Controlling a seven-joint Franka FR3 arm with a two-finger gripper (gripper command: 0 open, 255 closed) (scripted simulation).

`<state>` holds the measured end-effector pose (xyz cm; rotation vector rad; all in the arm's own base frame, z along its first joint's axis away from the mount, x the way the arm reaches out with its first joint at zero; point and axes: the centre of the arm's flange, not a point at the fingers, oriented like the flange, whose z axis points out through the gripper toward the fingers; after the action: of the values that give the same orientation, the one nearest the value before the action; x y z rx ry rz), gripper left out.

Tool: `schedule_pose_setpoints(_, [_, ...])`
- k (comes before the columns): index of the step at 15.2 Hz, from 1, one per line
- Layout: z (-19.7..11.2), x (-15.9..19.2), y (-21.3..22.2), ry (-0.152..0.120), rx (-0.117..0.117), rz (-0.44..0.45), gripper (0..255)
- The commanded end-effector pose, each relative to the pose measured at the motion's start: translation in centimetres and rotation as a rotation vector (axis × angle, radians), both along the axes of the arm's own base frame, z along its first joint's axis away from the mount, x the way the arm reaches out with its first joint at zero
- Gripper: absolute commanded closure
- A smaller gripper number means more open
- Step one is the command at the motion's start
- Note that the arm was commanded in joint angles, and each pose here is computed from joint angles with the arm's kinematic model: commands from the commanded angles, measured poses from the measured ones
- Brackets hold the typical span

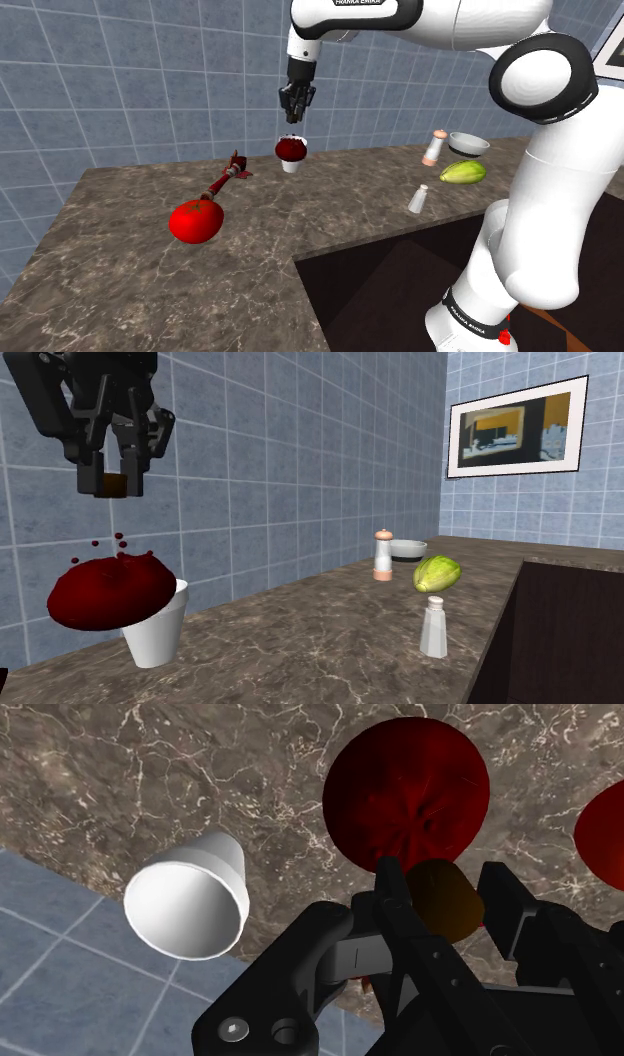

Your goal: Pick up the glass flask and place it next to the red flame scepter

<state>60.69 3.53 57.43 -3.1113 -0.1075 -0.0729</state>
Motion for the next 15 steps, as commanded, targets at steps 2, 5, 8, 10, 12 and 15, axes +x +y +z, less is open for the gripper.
schedule_pose_setpoints(2, [-1.6,-0.1,0.0,-0.001,0.000,0.000,255])
schedule_pose_setpoints(5, [-3.2,-0.1,0.0,-0.001,0.000,0.000,255])
schedule_pose_setpoints(8, [-4.8,-0.1,0.0,-0.001,0.000,0.000,255])
schedule_pose_setpoints(10, [-5.9,-0.1,0.0,-0.001,0.000,0.000,255])
schedule_pose_setpoints(12, [-6.9,-0.1,0.0,-0.001,0.000,0.000,255])
schedule_pose_setpoints(15, [-8.5,-0.1,0.0,-0.001,0.000,0.000,255])
